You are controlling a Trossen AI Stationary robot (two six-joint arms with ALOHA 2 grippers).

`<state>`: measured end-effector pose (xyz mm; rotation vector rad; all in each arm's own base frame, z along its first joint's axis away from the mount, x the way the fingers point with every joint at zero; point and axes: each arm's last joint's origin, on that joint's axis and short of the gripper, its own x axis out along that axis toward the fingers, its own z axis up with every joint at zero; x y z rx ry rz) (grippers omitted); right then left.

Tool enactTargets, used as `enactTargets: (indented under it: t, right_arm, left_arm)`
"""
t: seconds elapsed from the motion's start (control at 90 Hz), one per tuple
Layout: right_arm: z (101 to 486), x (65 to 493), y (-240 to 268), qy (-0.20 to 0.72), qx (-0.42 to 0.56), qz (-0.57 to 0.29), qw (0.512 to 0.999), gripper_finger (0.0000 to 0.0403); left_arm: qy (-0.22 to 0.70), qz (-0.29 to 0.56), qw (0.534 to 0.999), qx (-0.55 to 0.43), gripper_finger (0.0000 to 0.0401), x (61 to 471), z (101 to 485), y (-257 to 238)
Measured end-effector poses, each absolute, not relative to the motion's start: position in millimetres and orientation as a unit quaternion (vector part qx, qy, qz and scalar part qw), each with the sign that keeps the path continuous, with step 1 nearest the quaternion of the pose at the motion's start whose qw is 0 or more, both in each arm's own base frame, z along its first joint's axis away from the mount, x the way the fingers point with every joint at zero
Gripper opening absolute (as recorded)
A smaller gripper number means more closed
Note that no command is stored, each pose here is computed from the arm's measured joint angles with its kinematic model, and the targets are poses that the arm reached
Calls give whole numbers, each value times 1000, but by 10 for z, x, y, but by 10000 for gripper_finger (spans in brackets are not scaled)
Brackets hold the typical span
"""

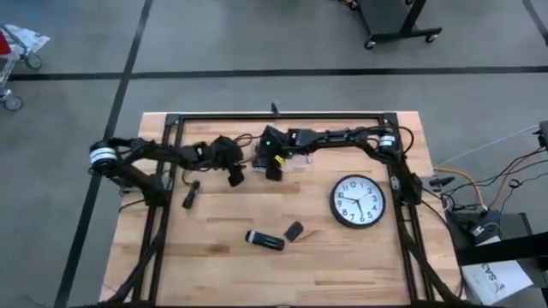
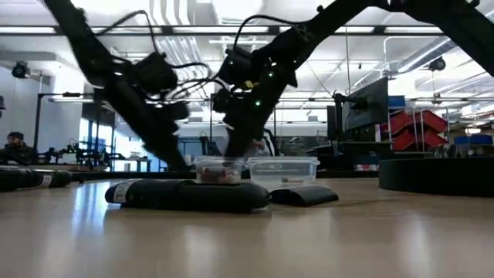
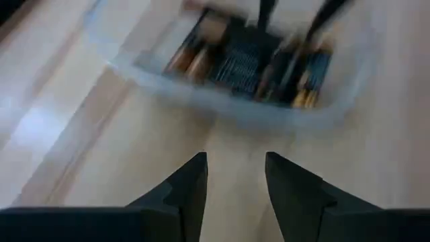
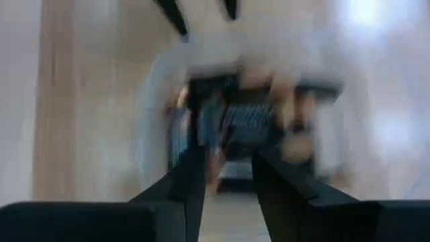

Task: Insert battery
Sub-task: Insert the brown battery into the remote's battery compartment

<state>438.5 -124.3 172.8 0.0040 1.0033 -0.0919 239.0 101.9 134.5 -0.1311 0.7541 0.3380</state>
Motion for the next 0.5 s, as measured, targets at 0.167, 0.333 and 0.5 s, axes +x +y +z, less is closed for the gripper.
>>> enactTargets:
  t: [0.167,0.333,0.5]
  right_arm:
    - [1904,4255,-1104,512,12,-32,858,85]
    - [2056,4124,-1015,541,38,-62,838,72]
    - [2056,4123,-985,525,82,-112,840,81]
  left_arm:
    - [373,102,921,-52,132,2630,1312,820]
    - [351,25,936,-30,132,2895,1357,483]
    - [343,-20,939,-9,130,3036,1445,196]
